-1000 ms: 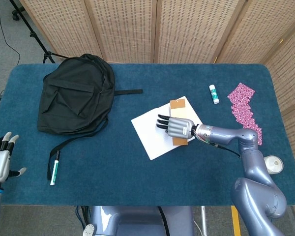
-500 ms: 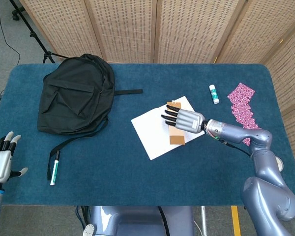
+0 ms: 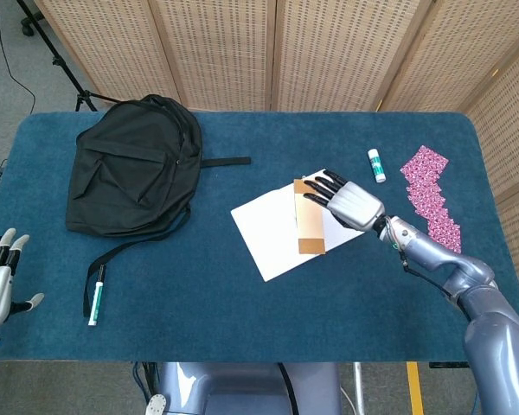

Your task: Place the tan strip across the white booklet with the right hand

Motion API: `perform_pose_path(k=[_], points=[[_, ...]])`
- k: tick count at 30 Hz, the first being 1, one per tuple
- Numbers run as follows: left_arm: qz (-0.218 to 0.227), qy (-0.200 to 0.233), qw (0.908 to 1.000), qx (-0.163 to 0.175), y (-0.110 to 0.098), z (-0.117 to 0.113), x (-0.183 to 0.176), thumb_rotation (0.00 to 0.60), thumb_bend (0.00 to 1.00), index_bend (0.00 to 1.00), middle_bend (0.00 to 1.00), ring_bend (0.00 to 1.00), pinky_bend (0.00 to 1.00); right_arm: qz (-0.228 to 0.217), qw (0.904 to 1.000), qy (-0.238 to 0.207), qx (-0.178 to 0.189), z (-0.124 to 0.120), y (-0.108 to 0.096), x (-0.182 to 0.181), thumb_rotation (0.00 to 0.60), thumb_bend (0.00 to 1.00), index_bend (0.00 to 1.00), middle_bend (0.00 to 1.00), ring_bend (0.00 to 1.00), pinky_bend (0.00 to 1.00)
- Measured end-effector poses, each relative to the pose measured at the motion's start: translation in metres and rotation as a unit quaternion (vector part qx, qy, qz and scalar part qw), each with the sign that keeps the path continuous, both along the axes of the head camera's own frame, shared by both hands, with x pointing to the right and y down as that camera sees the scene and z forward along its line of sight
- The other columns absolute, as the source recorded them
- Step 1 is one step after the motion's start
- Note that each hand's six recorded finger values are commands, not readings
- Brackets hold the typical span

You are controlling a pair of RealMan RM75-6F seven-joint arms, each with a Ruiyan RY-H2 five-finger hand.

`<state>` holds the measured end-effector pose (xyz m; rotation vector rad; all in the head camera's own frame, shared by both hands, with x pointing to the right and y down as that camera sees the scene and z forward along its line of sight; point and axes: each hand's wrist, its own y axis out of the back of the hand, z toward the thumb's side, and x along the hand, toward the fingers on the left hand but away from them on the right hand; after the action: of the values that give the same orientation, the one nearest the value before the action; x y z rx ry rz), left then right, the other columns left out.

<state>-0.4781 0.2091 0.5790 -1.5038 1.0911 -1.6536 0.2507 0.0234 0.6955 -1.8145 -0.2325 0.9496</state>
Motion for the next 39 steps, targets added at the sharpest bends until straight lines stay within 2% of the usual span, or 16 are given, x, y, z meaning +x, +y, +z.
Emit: perform_pose_path(k=[4,6,10,13,18,28,39], points=[[0.003,0.009,1.0,0.001,0.003,-0.004,0.002,0.6,0.0,0.0,0.0,0.0,0.0,0.069,0.9946,-0.028,-0.072,0.004,0.018,-0.003,0.6,1.0,0.09,0.01,0.0,0.02],[0.004,0.012,0.9999,0.001,0.004,-0.005,0.002,0.6,0.0,0.0,0.0,0.0,0.0,0.108,0.9863,-0.042,-0.117,0.004,0.03,-0.007,0.6,1.0,0.09,0.03,0.0,0.02],[0.008,0.021,0.9997,0.004,0.007,-0.009,0.003,0.6,0.0,0.0,0.0,0.0,0.0,0.171,0.9615,-0.063,-0.206,-0.002,0.058,-0.017,0.6,1.0,0.09,0.05,0.0,0.02],[0.01,0.026,0.9996,0.005,0.008,-0.011,0.003,0.6,0.0,0.0,0.0,0.0,0.0,0.195,0.9476,-0.06,-0.246,-0.01,0.075,-0.02,0.6,1.0,0.1,0.06,0.0,0.03],[0.013,0.029,0.9995,0.007,0.01,-0.014,0.002,0.6,0.0,0.0,0.0,0.0,0.0,0.205,0.9448,-0.041,-0.252,-0.015,0.088,-0.014,0.6,1.0,0.11,0.08,0.0,0.04],[0.012,0.029,0.9994,0.01,0.011,-0.016,0.002,0.6,0.0,0.0,0.0,0.0,0.0,0.191,0.9464,-0.029,-0.259,0.004,0.114,-0.026,0.6,1.0,0.11,0.08,0.0,0.05],[0.01,0.028,0.9995,0.008,0.011,-0.015,0.001,0.6,0.0,0.0,0.0,0.0,0.0,0.169,0.9541,-0.016,-0.247,0.015,0.122,-0.025,0.6,1.0,0.11,0.08,0.0,0.05]])
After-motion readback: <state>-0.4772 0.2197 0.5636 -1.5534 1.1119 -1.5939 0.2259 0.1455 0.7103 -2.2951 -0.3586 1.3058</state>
